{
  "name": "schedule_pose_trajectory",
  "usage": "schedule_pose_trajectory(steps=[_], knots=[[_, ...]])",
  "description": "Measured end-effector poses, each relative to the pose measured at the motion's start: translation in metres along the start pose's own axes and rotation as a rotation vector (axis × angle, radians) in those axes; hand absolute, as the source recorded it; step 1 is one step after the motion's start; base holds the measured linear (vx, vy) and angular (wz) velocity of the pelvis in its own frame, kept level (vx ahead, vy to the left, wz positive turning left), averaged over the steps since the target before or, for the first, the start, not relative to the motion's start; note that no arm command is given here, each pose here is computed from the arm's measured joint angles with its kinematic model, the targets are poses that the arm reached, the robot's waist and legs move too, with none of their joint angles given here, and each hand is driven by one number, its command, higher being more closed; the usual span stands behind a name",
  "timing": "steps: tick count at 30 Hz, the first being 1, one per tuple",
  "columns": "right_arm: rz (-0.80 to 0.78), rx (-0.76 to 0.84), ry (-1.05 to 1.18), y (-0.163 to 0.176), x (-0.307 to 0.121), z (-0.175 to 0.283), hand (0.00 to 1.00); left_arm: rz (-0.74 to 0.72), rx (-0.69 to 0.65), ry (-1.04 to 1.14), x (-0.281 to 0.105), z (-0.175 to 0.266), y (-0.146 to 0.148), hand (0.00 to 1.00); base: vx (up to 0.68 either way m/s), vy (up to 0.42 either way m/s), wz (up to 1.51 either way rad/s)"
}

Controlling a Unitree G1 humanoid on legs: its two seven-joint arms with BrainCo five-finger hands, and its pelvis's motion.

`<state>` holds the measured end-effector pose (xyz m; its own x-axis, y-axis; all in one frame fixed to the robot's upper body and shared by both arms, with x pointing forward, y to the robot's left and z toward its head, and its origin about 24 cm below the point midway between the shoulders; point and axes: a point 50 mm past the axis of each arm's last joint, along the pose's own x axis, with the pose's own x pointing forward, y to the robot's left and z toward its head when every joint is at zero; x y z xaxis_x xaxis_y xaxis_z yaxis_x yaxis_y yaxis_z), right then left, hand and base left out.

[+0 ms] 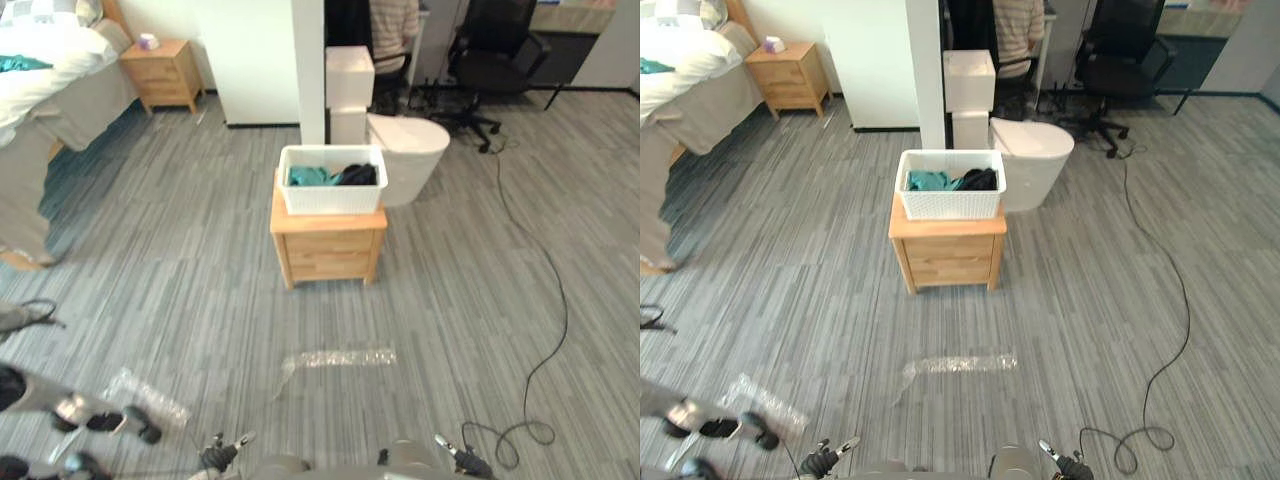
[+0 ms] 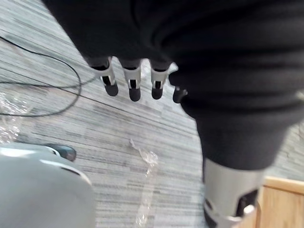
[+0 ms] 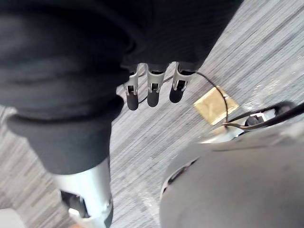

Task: Pick up the laundry basket with both hands and put the clothes into the washing machine.

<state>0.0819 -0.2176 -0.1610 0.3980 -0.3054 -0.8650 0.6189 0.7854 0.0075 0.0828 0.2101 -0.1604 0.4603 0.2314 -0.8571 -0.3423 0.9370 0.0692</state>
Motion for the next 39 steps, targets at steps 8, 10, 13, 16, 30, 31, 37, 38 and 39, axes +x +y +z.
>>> schedule_pose_trajectory(steps=[8,10,13,16,30,31,37,38,39], knots=[[0.022,0.057,-0.178,0.013,-0.002,0.038,0.00,0.017,-0.050,0.006,-0.001,-0.004,-0.008,0.00,0.48,-0.239,0.20],[0.021,0.068,-0.234,0.012,-0.004,0.051,0.00,0.022,-0.079,0.018,-0.003,-0.009,-0.012,0.00,0.51,-0.446,0.15],[0.017,0.094,-0.310,0.016,-0.006,0.071,0.00,0.016,-0.109,0.015,-0.002,-0.008,-0.018,0.00,0.45,-0.392,0.12],[0.005,0.134,-0.377,0.020,-0.008,0.088,0.00,0.018,-0.131,-0.050,-0.001,0.008,-0.017,0.00,0.45,-0.360,0.06],[0.043,0.253,-0.824,0.031,-0.060,0.174,0.00,0.250,-0.348,-0.781,-0.058,0.164,0.006,0.00,0.37,0.029,0.12],[0.040,0.263,-0.843,0.030,-0.062,0.178,0.00,0.268,-0.328,-0.788,-0.060,0.166,0.005,0.00,0.31,0.171,0.25],[0.134,0.248,-0.802,0.051,-0.064,0.163,0.00,0.397,-0.236,-0.811,-0.069,0.170,0.015,0.00,0.27,0.092,0.30],[0.176,0.231,-0.806,0.059,-0.067,0.162,0.00,0.411,-0.233,-0.828,-0.073,0.173,0.016,0.00,0.21,-0.013,0.36],[0.192,0.226,-0.814,0.061,-0.069,0.163,0.00,0.417,-0.227,-0.831,-0.073,0.174,0.016,0.00,0.20,-0.051,0.37]])
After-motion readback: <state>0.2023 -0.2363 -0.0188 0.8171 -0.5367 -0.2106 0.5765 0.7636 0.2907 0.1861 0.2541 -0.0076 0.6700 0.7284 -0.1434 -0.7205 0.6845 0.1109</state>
